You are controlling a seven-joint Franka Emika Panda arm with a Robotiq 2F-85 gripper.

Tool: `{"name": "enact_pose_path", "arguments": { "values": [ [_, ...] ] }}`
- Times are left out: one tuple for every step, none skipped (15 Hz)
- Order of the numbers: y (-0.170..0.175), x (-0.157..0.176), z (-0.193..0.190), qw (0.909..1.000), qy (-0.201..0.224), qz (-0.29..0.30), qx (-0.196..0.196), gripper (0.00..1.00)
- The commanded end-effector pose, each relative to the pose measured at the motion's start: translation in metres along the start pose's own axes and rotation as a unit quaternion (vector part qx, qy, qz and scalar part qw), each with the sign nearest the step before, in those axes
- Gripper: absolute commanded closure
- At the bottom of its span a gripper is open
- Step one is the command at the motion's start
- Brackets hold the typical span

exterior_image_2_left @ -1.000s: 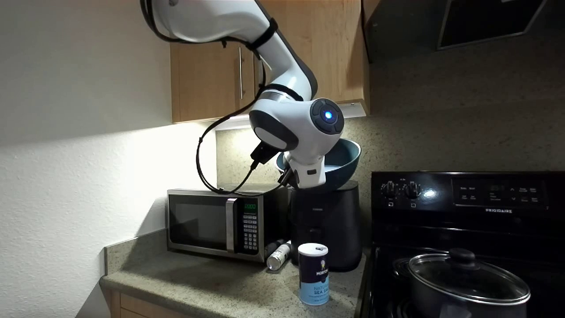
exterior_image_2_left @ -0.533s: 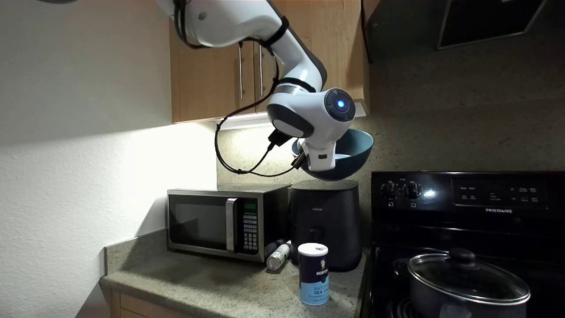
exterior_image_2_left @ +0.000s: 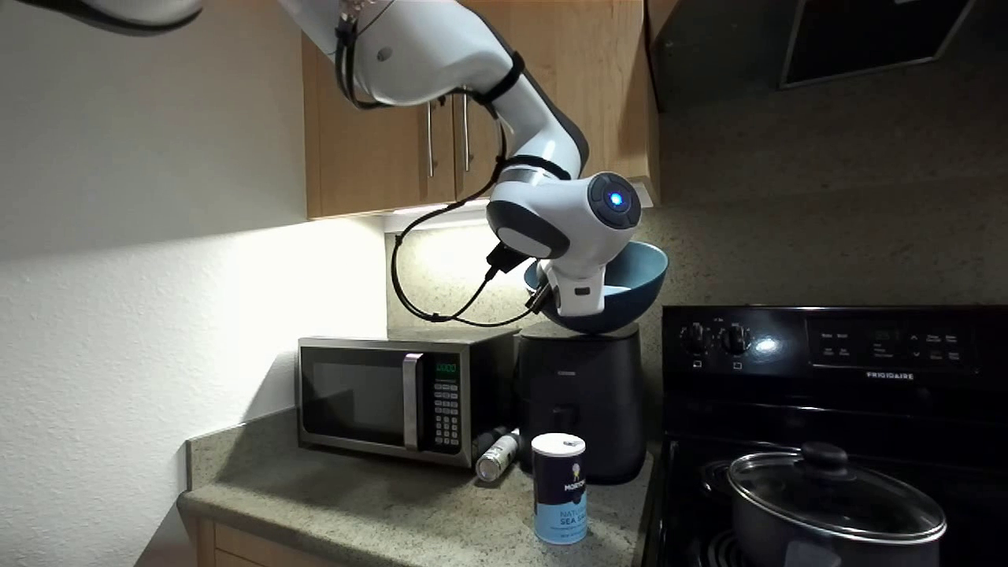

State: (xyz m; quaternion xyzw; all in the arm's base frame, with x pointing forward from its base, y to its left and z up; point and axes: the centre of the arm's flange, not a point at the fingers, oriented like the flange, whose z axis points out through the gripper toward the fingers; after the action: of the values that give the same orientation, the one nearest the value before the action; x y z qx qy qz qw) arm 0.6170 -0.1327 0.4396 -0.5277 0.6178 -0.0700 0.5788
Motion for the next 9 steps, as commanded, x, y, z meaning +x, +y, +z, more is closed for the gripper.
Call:
{"name": "enact_pose_path", "arguments": {
  "values": [
    [-0.0048, -0.001, -0.0022, 0.9997, 0.004, -0.007, -0.024, 0.98],
    [-0.0054, -0.0032, -0.0017, 0.9996, 0.006, -0.012, -0.027, 0.98],
    [-0.0058, -0.0043, 0.0007, 0.9994, 0.005, -0.014, -0.032, 0.98],
    [-0.006, -0.0048, 0.0024, 0.9993, 0.006, -0.015, -0.035, 0.98],
    [-0.0057, -0.0048, 0.0036, 0.9992, 0.006, -0.019, -0.036, 0.98],
    [-0.0057, -0.0064, 0.003, 0.999, 0.008, -0.024, -0.038, 0.98],
    [-0.006, -0.0082, 0.0017, 0.9987, 0.011, -0.032, -0.037, 0.66],
    [-0.0061, -0.0091, 0.0004, 0.9986, 0.011, -0.036, -0.037, 0.65],
    [-0.0067, -0.0103, -0.0004, 0.9985, 0.012, -0.039, -0.035, 0.59]
  ]
}}
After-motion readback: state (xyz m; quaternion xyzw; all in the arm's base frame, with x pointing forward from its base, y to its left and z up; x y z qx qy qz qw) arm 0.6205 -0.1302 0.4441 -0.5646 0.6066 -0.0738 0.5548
